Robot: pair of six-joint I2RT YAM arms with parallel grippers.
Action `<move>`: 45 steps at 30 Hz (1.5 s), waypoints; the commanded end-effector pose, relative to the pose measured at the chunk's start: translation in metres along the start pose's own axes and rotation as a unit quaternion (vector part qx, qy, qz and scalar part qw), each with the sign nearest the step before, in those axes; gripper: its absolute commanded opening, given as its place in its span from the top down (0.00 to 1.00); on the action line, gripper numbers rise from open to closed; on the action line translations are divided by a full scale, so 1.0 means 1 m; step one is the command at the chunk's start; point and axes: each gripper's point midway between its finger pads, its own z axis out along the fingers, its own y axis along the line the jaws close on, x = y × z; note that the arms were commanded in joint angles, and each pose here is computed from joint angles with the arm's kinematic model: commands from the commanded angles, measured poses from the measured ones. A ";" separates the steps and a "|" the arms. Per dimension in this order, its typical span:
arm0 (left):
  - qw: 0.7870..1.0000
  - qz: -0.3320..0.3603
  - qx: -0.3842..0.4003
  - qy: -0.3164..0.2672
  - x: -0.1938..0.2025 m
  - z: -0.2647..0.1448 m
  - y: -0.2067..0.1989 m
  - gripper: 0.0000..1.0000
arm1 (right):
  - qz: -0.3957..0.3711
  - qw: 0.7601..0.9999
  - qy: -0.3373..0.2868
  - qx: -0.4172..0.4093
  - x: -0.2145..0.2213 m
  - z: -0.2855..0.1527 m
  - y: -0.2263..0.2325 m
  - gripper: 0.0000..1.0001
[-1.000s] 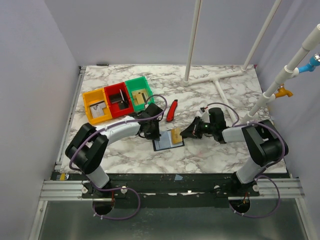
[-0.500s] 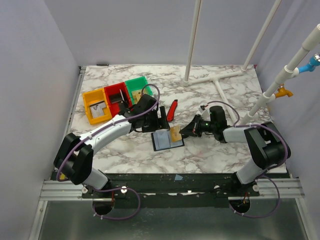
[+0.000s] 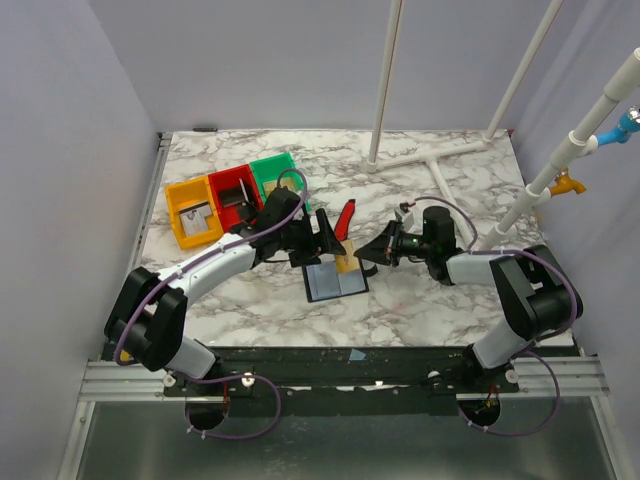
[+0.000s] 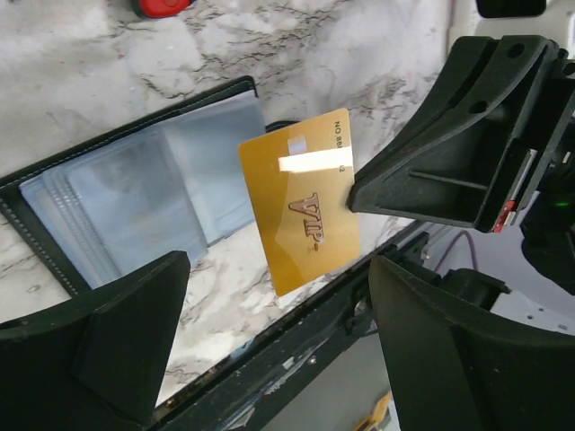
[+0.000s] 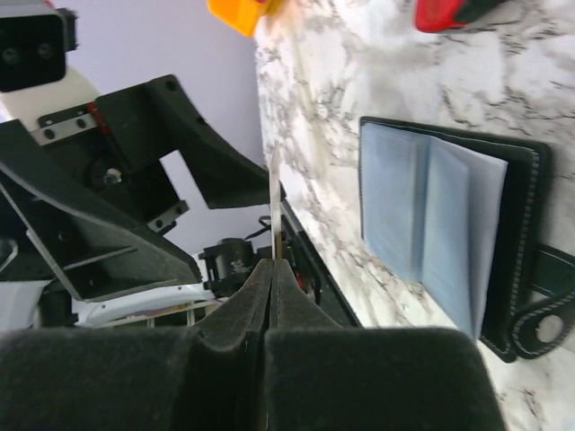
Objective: Take the credit cards out of the card holder
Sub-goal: Remove the credit card from the card holder, then place the credit card in the storage box.
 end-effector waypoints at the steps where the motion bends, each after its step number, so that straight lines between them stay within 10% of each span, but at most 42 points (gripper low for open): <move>1: 0.998 -0.005 0.068 0.004 -0.002 -0.009 -0.026 0.17 | -0.006 0.998 0.013 -0.065 -0.003 -0.003 0.038 0.99; 10: 0.992 -0.034 0.123 0.014 -0.005 -0.011 -0.040 0.33 | 0.001 0.995 0.021 -0.097 -0.003 -0.006 0.055 0.99; 24: 0.987 -0.045 0.156 0.017 -0.008 -0.012 -0.053 1.00 | -0.002 0.995 0.021 -0.095 -0.002 -0.006 0.053 0.99; 28: 0.987 -0.043 0.152 0.015 -0.008 -0.013 -0.052 1.00 | -0.008 0.996 0.019 -0.090 -0.003 -0.006 0.053 0.98; 32: 0.989 -0.038 0.146 0.010 -0.010 -0.015 -0.051 1.00 | -0.026 0.998 0.007 -0.062 -0.007 -0.006 0.049 0.25; 34: 0.989 -0.030 0.142 0.003 -0.012 -0.017 -0.052 1.00 | -0.040 0.999 -0.006 -0.032 -0.012 -0.007 0.045 0.07; 45: 0.997 0.005 0.054 -0.056 -0.034 -0.042 -0.029 1.00 | -0.077 0.995 -0.048 0.047 -0.026 -0.015 0.037 0.00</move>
